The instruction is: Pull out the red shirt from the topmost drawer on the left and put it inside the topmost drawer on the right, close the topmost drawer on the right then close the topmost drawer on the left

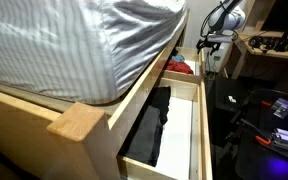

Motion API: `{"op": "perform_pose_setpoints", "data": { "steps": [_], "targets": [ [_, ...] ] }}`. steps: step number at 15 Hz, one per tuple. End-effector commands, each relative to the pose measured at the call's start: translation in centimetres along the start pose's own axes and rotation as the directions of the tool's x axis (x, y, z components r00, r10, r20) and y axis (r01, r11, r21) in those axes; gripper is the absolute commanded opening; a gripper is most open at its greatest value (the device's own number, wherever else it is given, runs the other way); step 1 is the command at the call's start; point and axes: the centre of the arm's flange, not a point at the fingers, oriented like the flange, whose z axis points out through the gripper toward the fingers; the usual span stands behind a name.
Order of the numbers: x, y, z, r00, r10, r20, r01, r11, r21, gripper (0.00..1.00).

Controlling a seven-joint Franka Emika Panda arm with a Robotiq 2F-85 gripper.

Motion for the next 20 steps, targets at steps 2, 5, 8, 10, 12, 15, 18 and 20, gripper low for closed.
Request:
{"op": "perform_pose_setpoints", "data": {
  "steps": [2,5,8,10,12,15,18,20],
  "targets": [
    [0.2,1.4,-3.4,0.999,0.021,0.035,-0.018,0.996,-0.084,1.00],
    [-0.4,2.3,-5.8,0.998,0.033,0.056,-0.027,0.992,-0.121,1.00],
    [-1.7,2.2,-1.9,0.996,0.068,0.064,-0.054,0.978,-0.203,1.00],
    [-2.5,3.8,0.5,0.990,0.135,0.045,-0.120,0.961,-0.249,1.00],
    [-3.1,5.3,3.2,0.978,0.206,0.016,-0.194,0.940,-0.279,1.00],
    [-3.0,5.0,2.1,0.984,0.169,0.051,-0.149,0.951,-0.270,1.00],
    [-2.6,4.4,1.5,0.986,0.164,0.041,-0.149,0.955,-0.258,1.00],
    [-2.8,4.4,3.2,0.983,0.149,0.107,-0.114,0.954,-0.277,1.00]
  ]
}}
